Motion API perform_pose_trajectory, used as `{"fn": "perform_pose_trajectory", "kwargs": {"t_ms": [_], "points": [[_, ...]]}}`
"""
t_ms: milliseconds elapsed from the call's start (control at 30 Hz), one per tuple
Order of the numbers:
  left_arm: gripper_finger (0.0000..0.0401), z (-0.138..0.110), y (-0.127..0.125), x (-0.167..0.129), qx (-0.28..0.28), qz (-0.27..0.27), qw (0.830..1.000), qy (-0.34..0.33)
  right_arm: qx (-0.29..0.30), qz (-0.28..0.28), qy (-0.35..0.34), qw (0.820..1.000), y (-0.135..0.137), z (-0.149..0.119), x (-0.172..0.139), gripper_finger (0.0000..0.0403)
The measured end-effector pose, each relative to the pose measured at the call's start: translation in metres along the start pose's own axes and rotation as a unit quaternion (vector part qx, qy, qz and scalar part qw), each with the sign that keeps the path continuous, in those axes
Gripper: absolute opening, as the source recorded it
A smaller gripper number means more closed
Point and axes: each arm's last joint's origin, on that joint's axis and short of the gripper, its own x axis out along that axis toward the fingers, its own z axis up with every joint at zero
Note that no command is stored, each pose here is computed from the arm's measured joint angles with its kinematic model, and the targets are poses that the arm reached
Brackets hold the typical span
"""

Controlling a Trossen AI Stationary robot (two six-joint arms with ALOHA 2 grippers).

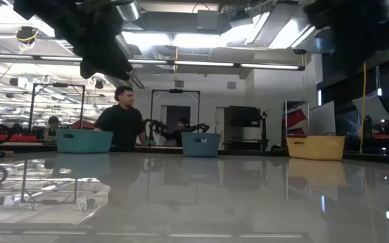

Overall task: Sort batteries
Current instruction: Put the silver battery into the yellow bin

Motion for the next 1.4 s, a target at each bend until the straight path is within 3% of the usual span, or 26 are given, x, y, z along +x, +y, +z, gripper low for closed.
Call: {"fn": "perform_pose_trajectory", "kwargs": {"t_ms": [233, 467, 667, 967, 1200, 1400], "points": [[0.0129, 0.002, 0.004, 0.001, 0.003, -0.002, 1.000, 0.002, 0.037, -0.011, 0.026, 0.999, 0.004, -0.051, 0.007, 0.0198], [0.0129, 0.006, 0.011, 0.002, -0.004, 0.008, 1.000, -0.005, 0.011, 0.076, 0.103, 0.992, 0.017, -0.092, 0.026, 0.0198], [0.0129, 0.011, 0.011, 0.003, -0.013, 0.003, 1.000, -0.025, 0.028, 0.109, 0.126, 0.986, 0.017, -0.128, 0.041, 0.0198], [0.0129, 0.010, 0.011, 0.003, -0.018, 0.004, 1.000, -0.022, -0.028, 0.061, 0.199, 0.978, 0.027, -0.175, 0.062, 0.0198], [0.0129, 0.010, 0.011, 0.003, -0.029, 0.004, 0.999, -0.023, -0.061, 0.001, 0.201, 0.978, 0.045, -0.199, 0.064, 0.0198], [0.0129, 0.011, 0.014, 0.006, -0.033, 0.011, 0.999, -0.022, -0.077, -0.004, 0.215, 0.973, 0.048, -0.215, 0.072, 0.0198]]}}
